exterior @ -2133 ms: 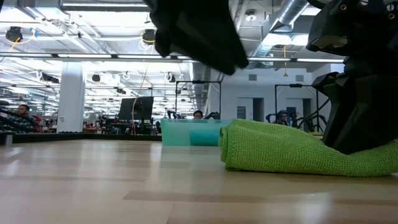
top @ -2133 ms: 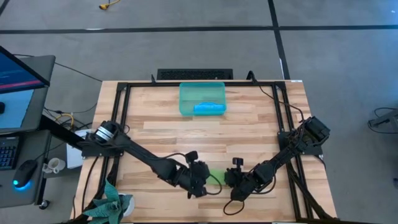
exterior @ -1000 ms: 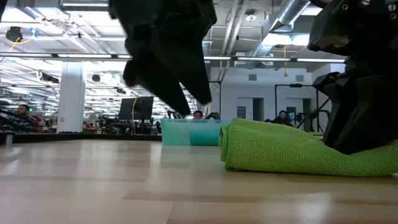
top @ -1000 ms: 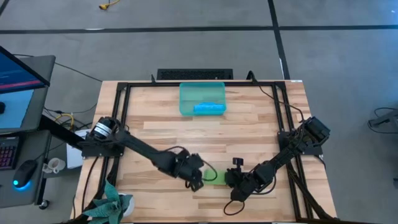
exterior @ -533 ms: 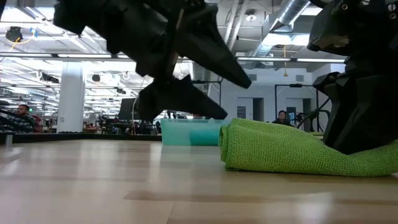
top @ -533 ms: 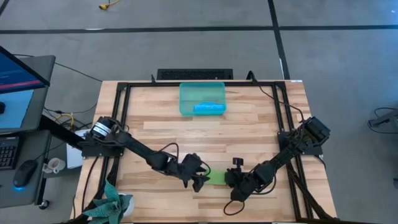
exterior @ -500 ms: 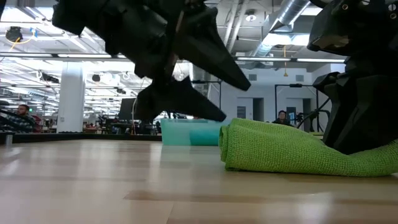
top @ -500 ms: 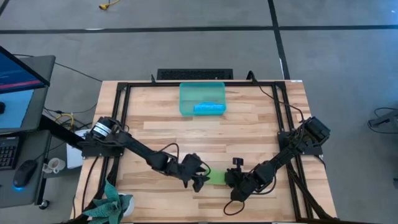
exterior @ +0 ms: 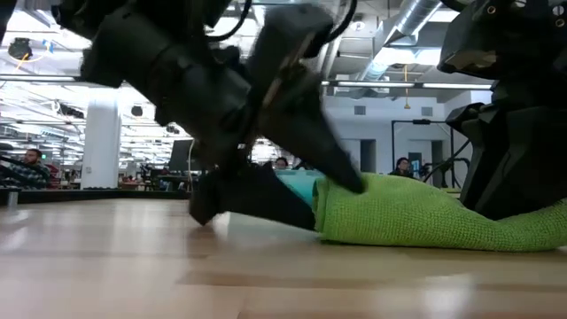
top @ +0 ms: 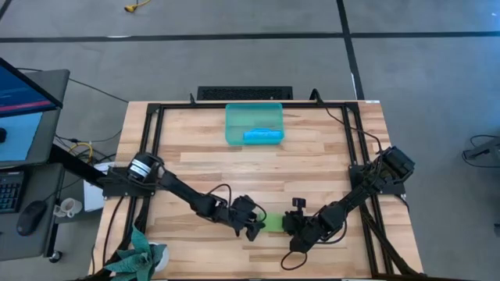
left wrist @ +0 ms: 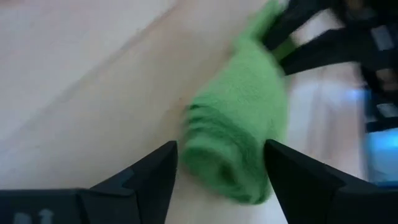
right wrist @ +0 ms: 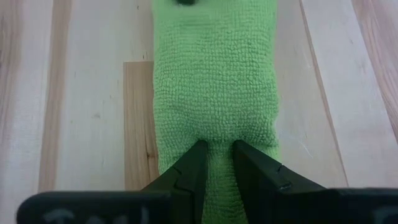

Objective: Roll microfiber towels into tight, uniform cylinder then place into a basket
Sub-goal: Put the green microfiber cloth into the blue bin

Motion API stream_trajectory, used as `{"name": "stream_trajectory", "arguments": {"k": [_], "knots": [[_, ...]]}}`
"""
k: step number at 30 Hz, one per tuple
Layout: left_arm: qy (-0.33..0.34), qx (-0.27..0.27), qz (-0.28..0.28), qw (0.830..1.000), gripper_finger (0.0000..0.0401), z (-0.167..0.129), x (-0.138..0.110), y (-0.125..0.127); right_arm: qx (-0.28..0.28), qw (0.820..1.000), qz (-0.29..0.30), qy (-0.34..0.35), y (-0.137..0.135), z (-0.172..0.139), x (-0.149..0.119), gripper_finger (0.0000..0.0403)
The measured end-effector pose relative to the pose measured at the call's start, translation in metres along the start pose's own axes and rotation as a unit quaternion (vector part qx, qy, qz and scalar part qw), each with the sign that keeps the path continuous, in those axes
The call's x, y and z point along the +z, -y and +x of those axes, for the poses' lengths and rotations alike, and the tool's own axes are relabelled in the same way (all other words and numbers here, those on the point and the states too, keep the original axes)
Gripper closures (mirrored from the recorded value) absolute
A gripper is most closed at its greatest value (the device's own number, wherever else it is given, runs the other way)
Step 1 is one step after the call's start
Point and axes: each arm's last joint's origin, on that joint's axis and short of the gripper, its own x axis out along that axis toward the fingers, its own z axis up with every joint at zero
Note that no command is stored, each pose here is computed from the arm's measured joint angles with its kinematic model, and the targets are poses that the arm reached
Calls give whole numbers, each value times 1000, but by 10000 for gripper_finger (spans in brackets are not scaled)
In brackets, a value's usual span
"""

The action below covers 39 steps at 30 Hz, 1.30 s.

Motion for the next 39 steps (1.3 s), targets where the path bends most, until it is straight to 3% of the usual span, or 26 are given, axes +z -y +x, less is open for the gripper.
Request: {"name": "stream_trajectory", "arguments": {"k": [10,13,26,33,39], "knots": [[5,-3,4,1000,169,8,-1,0,0,1000,0,0,0,0,0,296],[9,-2,4,1000,185,8,0,0,0,1000,0,0,0,0,0,296],[13,-8,28,999,388,9,-1,1,0,1000,0,0,0,0,0,296],[10,-7,11,1000,375,9,-1,0,2,1000,18,0,-1,-1,3,294],[11,-1,0,1000,394,9,-1,0,15,1000,23,2,-6,-3,10,285]]}}
